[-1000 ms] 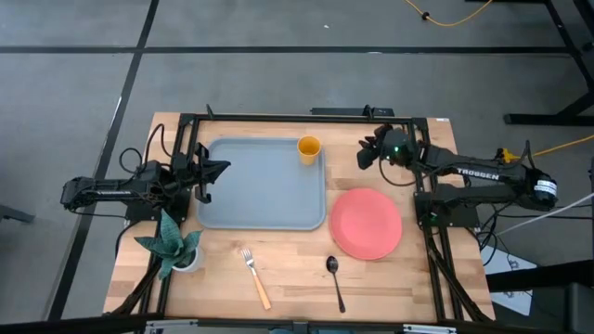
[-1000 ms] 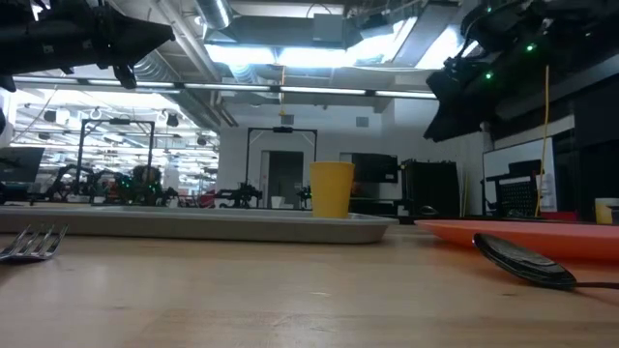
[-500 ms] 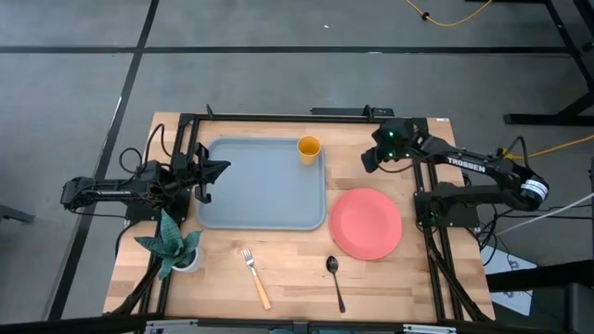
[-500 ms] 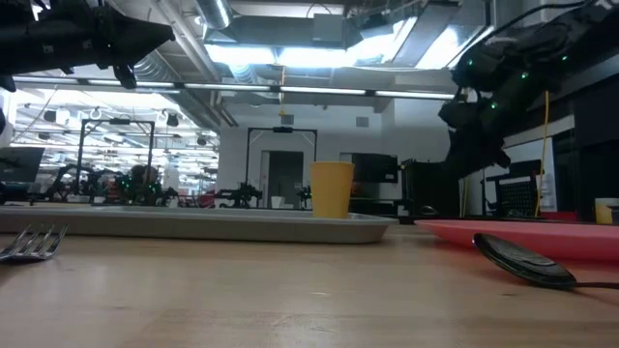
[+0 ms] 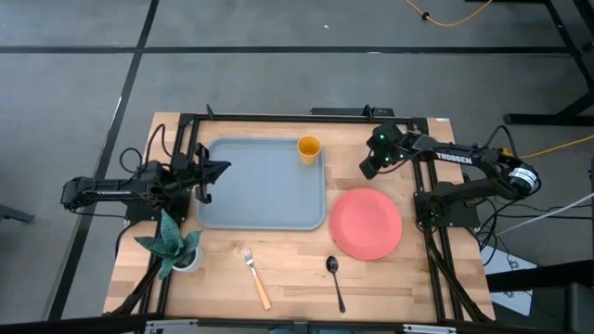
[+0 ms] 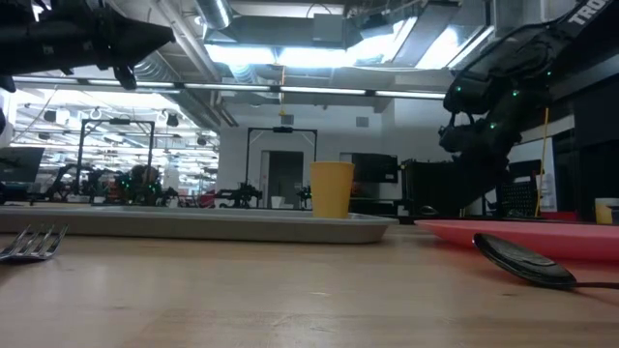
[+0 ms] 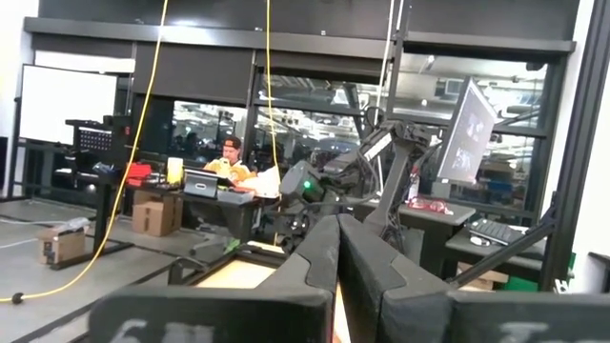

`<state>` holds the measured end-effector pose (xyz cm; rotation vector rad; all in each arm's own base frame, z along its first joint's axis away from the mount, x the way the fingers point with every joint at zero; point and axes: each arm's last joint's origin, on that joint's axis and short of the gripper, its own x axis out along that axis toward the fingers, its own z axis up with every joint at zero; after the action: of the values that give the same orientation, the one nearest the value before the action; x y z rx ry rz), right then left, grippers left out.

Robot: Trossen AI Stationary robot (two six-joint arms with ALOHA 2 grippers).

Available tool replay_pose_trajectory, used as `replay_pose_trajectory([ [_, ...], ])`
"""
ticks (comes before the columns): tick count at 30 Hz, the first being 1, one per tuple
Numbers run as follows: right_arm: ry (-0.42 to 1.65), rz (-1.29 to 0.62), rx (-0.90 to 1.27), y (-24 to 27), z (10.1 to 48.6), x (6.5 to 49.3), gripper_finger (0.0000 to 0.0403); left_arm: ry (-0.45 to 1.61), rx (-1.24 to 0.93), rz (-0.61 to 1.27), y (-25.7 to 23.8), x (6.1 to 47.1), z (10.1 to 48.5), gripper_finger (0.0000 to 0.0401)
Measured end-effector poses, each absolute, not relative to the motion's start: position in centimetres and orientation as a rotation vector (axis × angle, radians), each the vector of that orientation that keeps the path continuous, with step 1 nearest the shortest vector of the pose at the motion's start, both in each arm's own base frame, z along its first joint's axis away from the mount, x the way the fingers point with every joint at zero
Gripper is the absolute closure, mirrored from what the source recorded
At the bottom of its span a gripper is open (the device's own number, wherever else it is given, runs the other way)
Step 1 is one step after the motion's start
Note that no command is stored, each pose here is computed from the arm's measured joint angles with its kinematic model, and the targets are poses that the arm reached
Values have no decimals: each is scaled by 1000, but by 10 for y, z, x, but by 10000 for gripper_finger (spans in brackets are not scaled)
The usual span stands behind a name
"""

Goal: Pick and place plate/cup/fork/spoon on tray
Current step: Put the pink plate on the gray tray

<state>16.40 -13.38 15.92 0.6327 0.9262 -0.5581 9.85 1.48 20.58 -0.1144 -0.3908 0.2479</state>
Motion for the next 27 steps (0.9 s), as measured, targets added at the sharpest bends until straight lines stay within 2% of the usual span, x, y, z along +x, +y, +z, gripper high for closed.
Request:
replay_pose_trajectory([
  [8, 945, -482, 602, -132, 159, 164, 280, -387, -114, 248, 15, 99, 205, 401],
  [15, 986, -407, 483, -131, 158, 163, 280, -387, -114, 248, 15, 99, 206, 401],
  [27, 1021, -290, 526, -123, 150, 157, 280, -388, -114, 248, 15, 99, 206, 401],
])
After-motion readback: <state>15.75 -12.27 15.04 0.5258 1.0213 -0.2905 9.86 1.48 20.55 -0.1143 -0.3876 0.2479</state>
